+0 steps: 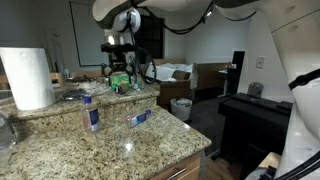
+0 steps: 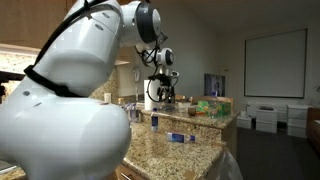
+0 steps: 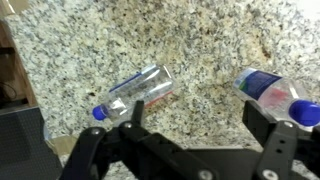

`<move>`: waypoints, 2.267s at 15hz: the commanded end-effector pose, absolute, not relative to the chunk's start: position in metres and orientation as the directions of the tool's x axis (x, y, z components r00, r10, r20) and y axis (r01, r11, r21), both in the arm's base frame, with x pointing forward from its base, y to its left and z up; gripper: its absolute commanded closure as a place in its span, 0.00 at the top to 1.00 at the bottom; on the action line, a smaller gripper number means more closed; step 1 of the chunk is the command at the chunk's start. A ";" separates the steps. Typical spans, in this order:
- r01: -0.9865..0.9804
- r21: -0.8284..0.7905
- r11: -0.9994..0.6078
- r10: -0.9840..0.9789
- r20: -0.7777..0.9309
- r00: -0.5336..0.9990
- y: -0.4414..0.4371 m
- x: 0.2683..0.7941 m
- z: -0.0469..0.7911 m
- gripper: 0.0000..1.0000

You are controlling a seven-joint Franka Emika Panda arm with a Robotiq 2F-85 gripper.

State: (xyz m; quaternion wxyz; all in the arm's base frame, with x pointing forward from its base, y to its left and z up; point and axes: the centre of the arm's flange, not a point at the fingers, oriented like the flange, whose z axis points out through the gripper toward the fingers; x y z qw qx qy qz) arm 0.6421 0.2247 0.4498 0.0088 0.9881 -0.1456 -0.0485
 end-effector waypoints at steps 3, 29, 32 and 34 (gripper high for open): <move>-0.163 -0.082 -0.983 -0.162 -0.022 0.987 0.269 0.654 0.431 1.00; 0.186 -0.135 -0.973 0.194 -0.043 0.980 0.341 0.673 0.388 1.00; 0.177 -0.123 -0.976 0.173 0.040 0.984 0.350 0.663 0.384 1.00; 0.191 -0.141 -0.971 0.191 0.012 0.981 0.361 0.681 0.380 1.00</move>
